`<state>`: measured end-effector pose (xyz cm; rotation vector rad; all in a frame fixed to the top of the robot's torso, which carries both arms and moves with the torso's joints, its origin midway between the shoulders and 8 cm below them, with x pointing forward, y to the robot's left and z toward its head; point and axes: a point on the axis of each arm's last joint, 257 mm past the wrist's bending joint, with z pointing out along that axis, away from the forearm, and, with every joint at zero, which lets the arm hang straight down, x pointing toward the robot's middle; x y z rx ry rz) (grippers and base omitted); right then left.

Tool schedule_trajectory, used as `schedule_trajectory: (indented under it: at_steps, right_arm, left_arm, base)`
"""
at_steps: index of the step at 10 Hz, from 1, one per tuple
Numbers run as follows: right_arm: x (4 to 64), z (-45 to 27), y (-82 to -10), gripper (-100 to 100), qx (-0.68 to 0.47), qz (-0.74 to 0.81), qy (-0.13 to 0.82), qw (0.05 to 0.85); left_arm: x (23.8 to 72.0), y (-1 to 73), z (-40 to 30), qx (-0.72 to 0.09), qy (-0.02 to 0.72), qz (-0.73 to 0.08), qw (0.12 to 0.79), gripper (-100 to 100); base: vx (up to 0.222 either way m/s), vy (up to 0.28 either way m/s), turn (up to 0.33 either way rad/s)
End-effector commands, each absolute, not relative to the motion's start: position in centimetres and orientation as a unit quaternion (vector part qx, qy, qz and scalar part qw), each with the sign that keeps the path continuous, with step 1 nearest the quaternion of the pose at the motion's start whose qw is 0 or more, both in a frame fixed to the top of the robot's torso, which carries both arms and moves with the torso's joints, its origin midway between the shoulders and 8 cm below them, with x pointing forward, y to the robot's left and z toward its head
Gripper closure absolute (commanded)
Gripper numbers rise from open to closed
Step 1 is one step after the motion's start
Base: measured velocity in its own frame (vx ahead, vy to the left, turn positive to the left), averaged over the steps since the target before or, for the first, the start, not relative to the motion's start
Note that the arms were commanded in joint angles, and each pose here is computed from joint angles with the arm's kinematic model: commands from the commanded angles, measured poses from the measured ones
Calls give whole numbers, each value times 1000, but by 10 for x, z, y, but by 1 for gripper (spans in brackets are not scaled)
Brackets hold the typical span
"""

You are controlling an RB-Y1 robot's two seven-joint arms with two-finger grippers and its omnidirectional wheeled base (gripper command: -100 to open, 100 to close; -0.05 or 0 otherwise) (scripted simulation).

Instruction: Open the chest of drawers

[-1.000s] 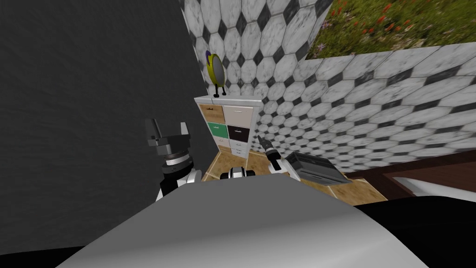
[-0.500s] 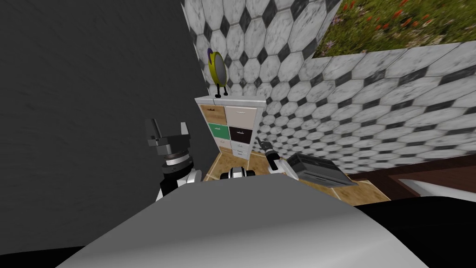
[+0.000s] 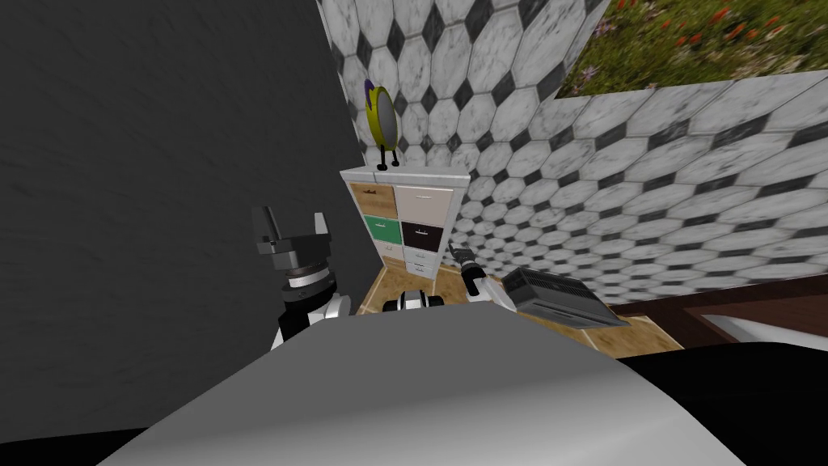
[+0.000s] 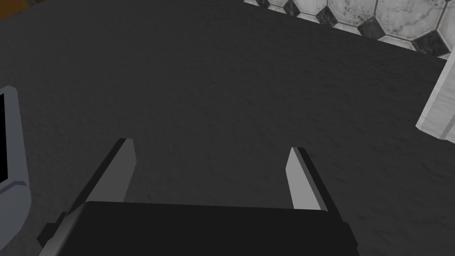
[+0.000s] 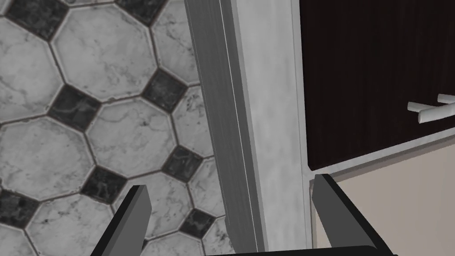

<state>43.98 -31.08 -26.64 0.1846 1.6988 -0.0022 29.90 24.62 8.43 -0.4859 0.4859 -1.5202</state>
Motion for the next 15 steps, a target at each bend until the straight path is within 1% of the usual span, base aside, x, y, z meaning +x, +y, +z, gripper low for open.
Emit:
schedule_trajectory:
  at_steps: [1, 2, 4, 5, 7, 10, 14, 15]
  right_arm:
    - [438, -274, -319, -100, 63, -34, 756, 651]
    - [436, -289, -329, -100, 53, -70, 767, 636]
    - [437, -287, -329, -100, 40, -82, 765, 638]
    - [434, -300, -339, -100, 28, -117, 773, 623]
    - [434, -298, -340, -100, 15, -129, 771, 624]
    - [429, -317, -359, -100, -19, -203, 778, 595]
    - [428, -318, -368, -100, -61, -259, 768, 582]
    - [425, -323, -376, -100, -76, -290, 766, 568]
  left_arm:
    - [299, 246, 84, -216, 216, -675, 672, 0]
    - [299, 246, 84, -216, 216, -675, 672, 0]
    - [299, 246, 84, -216, 216, -675, 672, 0]
    - [299, 246, 84, -216, 216, -675, 672, 0]
    - [299, 246, 84, -216, 216, -675, 672, 0]
    - [299, 246, 84, -216, 216, -675, 672, 0]
    - [299, 246, 84, -216, 216, -675, 672, 0]
    - [299, 246, 84, -216, 216, -675, 672, 0]
  base:
    - [30, 31, -2]
    - [56, 60, 2]
    - [37, 47, -1]
    - [50, 67, 8]
    - [37, 42, -1]
    - [48, 68, 11]
    - [42, 54, 8]
    - [28, 45, 20]
